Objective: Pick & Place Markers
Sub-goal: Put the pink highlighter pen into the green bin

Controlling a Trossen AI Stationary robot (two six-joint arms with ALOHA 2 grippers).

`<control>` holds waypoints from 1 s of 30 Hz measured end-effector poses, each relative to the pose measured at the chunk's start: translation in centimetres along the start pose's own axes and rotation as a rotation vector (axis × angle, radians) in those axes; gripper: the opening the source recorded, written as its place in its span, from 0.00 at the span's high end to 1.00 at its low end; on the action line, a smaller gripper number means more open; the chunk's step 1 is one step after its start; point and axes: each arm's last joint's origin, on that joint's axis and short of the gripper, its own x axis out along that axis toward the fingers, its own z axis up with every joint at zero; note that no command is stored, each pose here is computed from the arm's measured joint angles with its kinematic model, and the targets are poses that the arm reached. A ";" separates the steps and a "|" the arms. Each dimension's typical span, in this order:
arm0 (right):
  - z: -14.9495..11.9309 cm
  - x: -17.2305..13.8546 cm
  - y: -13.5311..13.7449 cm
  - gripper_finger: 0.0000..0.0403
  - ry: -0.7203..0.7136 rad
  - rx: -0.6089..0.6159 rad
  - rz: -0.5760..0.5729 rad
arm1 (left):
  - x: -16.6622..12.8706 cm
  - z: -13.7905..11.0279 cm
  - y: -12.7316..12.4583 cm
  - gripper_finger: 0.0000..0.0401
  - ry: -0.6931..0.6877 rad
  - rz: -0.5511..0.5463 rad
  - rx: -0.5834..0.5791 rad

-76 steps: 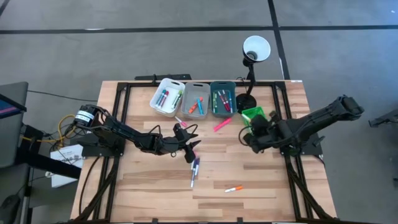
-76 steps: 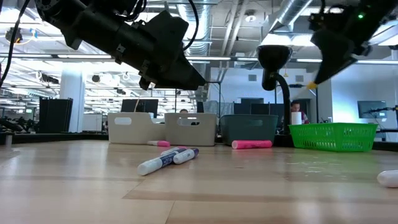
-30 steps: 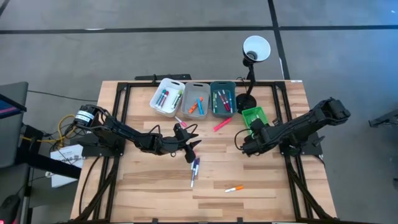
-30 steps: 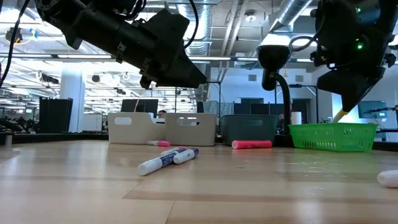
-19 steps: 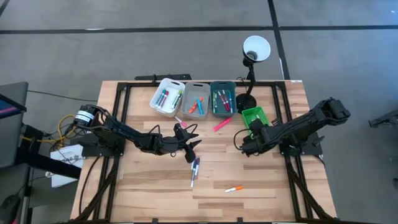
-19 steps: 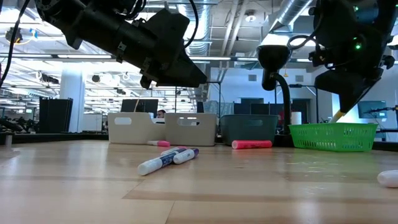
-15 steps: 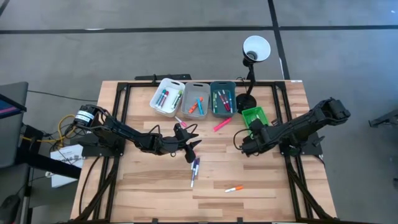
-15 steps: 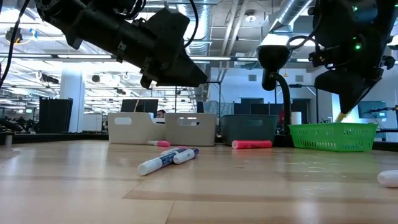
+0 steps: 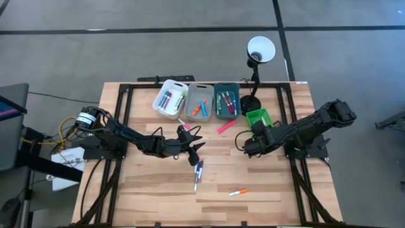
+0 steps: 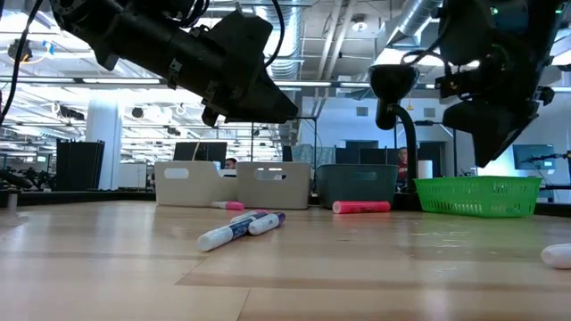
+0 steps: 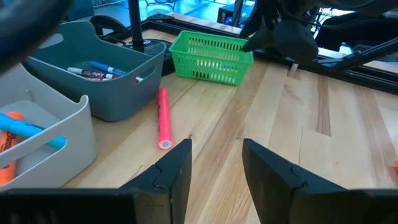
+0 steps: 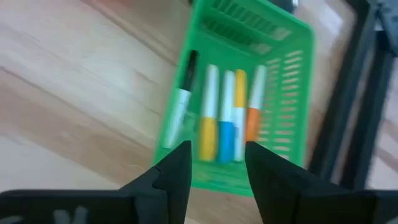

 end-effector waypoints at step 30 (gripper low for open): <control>3.6 -11.7 -3.3 0.73 -0.697 -0.422 0.548 | 0.1 0.1 0.1 0.66 0.000 -0.022 -0.045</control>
